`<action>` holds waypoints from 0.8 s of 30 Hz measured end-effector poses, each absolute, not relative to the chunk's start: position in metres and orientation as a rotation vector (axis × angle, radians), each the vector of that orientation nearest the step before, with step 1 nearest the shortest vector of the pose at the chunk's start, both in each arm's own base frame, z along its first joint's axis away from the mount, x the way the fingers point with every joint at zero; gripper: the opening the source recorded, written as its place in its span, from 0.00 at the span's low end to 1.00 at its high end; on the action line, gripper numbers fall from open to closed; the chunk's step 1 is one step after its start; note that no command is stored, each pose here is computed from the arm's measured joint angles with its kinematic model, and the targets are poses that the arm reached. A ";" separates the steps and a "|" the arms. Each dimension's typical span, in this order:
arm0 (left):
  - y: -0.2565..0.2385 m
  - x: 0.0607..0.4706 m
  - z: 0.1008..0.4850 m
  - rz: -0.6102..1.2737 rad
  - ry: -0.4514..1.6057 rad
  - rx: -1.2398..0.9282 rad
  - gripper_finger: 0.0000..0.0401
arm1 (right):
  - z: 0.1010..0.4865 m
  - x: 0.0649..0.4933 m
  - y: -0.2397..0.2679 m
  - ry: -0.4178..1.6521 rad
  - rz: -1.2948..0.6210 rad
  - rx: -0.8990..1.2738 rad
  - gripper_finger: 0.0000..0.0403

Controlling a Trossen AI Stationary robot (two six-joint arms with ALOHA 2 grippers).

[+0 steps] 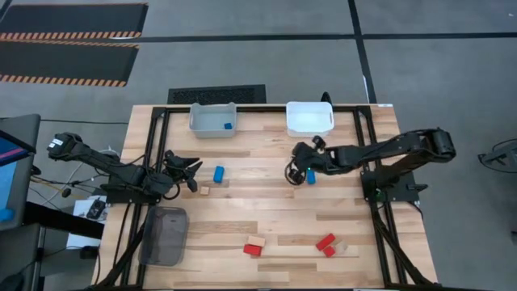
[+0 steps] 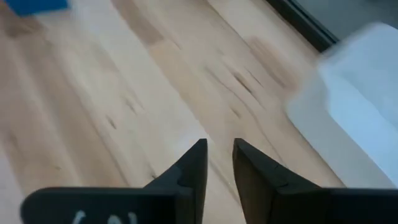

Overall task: Sort & place blocks by color
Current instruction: Put the blue cylinder block into the gray bin

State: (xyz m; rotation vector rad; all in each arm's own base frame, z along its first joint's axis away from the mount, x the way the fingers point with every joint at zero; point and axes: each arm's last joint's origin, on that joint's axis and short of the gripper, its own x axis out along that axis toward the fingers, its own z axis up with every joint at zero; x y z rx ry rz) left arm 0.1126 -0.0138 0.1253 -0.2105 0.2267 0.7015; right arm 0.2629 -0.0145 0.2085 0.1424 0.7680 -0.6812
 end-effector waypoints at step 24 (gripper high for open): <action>-0.013 0.114 0.122 0.744 0.230 -0.197 0.20 | 0.167 0.237 0.005 0.969 -0.881 0.478 0.67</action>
